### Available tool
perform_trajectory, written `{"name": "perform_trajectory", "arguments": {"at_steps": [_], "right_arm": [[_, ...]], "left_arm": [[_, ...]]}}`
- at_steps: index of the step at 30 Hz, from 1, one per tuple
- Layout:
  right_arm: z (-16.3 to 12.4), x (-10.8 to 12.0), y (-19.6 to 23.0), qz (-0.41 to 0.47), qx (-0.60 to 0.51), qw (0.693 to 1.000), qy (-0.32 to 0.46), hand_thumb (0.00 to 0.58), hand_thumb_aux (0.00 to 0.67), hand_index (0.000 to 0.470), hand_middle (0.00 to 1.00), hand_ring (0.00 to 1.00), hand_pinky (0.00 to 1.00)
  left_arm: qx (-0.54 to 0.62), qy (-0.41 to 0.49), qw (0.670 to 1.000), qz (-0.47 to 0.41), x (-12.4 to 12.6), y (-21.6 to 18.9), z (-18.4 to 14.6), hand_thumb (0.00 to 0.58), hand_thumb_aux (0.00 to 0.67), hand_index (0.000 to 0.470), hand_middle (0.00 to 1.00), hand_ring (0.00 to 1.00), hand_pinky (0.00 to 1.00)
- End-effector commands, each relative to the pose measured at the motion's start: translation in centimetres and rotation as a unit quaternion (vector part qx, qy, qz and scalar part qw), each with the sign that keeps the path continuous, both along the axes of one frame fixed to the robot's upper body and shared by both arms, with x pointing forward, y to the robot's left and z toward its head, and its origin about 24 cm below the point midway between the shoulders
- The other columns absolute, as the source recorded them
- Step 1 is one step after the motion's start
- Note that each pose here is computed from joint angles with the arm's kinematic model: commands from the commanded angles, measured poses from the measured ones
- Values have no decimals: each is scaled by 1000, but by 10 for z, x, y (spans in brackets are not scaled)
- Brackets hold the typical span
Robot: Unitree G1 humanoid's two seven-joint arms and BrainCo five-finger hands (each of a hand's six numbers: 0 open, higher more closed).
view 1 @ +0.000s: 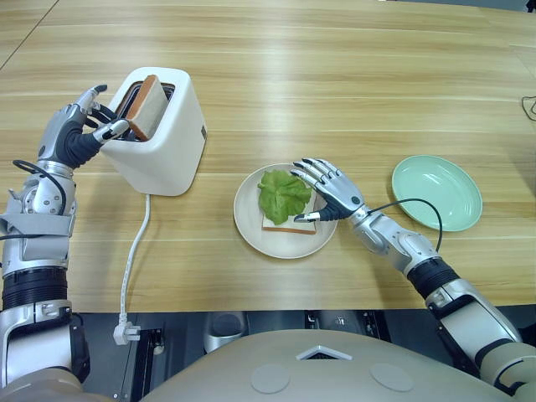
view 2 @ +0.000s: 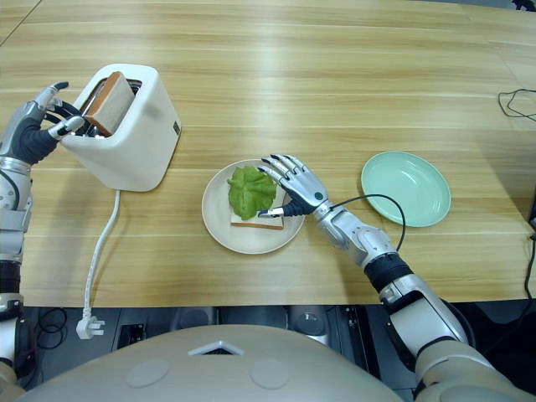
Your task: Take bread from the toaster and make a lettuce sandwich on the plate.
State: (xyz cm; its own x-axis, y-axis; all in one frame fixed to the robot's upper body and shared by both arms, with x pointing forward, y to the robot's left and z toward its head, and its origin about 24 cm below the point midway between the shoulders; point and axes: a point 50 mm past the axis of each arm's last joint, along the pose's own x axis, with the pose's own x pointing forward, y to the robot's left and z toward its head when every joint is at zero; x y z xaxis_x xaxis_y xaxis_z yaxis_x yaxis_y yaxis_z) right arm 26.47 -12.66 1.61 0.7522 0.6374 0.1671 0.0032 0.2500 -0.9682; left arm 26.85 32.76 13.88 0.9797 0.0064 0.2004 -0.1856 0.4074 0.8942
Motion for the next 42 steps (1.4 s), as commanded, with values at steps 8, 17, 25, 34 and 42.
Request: {"name": "perform_trajectory", "arguments": {"at_steps": [8,17,25,34,42], "right_arm": [[16,5,-17,-41,34,998,-34,0,0,0,0,0,0],[22,3,-15,-41,60,996,-46,0,0,0,0,0,0],[23,2,-16,-44,66,996,-48,0,0,0,0,0,0],[23,2,-15,-47,72,995,-47,0,0,0,0,0,0],[21,1,-15,-50,74,995,-44,0,0,0,0,0,0]], "left_arm": [[58,61,996,38,0,10,-20,198,126,87,380,380,380],[78,71,994,22,7,-3,-28,285,192,132,376,376,376],[80,66,995,-6,14,-18,-29,434,334,229,380,380,380],[82,66,994,-32,20,-32,-32,489,405,278,384,384,384],[77,67,994,-46,23,-39,-36,487,402,276,380,380,380]]}}
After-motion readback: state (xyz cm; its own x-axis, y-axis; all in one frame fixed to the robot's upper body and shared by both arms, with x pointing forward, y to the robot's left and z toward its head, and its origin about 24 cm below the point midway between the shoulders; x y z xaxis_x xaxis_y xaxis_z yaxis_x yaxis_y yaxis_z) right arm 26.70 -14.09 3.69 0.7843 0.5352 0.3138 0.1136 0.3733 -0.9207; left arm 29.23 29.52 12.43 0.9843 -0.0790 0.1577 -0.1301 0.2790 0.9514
